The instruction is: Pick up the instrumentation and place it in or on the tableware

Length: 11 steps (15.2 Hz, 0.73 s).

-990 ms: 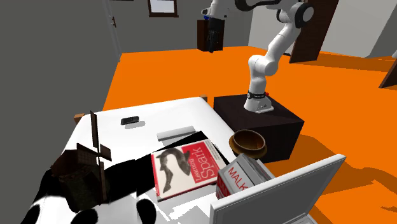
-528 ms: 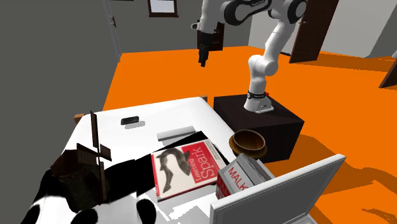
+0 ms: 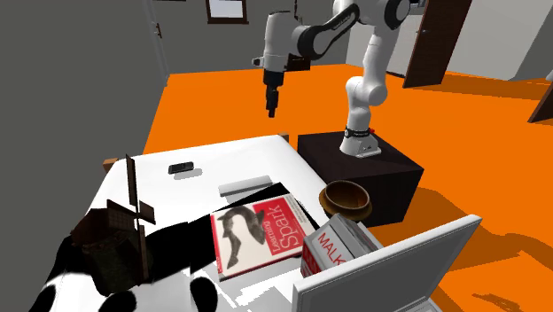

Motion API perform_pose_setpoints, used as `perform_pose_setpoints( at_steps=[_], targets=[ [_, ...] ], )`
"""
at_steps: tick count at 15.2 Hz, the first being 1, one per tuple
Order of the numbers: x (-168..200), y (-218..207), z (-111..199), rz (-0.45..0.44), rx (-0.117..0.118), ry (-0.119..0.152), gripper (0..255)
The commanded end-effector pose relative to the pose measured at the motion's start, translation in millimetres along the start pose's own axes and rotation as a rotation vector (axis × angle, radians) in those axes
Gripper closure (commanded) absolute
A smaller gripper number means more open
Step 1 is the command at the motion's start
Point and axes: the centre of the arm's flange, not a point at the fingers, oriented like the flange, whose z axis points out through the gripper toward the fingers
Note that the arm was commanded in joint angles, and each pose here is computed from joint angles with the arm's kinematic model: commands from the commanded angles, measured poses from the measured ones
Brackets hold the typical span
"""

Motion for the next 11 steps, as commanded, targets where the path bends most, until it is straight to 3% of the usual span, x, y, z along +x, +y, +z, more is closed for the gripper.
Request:
perform_pose_setpoints(
  at_steps=[1,11],
  targets=[
    [13,-11,23,-0.003,0.001,-0.011,0],
    [69,-73,129,-0.017,0.005,-0.07,0]
  ],
)
